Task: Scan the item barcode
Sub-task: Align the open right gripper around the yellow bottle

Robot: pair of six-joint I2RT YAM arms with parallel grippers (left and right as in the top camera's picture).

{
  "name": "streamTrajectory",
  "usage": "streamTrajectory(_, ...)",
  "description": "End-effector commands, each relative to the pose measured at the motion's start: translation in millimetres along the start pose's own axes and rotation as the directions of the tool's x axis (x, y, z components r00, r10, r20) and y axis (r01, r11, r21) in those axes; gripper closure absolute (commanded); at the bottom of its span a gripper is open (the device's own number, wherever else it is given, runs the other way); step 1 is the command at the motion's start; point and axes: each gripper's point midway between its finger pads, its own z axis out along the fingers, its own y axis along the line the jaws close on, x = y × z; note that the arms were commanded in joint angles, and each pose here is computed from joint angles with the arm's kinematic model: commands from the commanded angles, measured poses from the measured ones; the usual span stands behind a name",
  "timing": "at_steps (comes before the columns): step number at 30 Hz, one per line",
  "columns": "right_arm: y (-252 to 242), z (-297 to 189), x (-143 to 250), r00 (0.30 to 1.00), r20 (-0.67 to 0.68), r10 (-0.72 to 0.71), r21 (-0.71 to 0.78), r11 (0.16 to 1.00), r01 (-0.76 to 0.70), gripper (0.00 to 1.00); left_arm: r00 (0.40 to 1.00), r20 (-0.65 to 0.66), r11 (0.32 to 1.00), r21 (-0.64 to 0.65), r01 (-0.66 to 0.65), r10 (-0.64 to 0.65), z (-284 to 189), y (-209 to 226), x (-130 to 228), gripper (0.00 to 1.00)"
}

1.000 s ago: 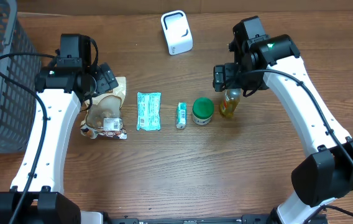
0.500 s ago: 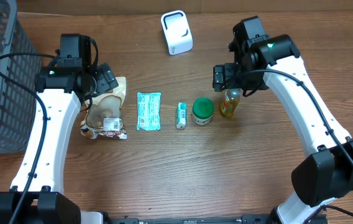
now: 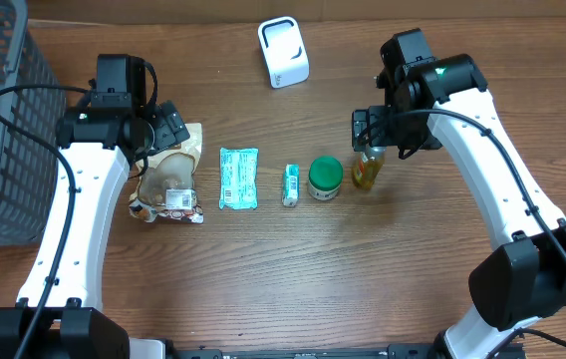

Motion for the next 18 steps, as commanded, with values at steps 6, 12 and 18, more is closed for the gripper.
streamTrajectory(6, -4.4, 0.8, -0.4, 0.999, 0.003, 0.032, 0.019, 0.999, -0.032, 0.00, 1.000, 0.003, 1.000, 0.009, -0.003, 0.003, -1.2, -1.3, -2.5, 0.00)
streamTrajectory(12, -4.8, 0.8, 1.4, 0.999, -0.005, 0.032, 0.021, 0.999, -0.032, 0.00, 1.000, 0.003, 1.000, 0.009, -0.003, 0.003, -1.2, -1.3, -2.5, 0.00)
streamTrajectory(18, -4.9, 0.8, 1.3, 0.999, -0.004, 0.032, 0.021, 0.999, -0.032, 0.00, 1.000, 0.003, 1.000, 0.009, -0.003, 0.003, -1.2, -1.3, -2.5, 0.01)
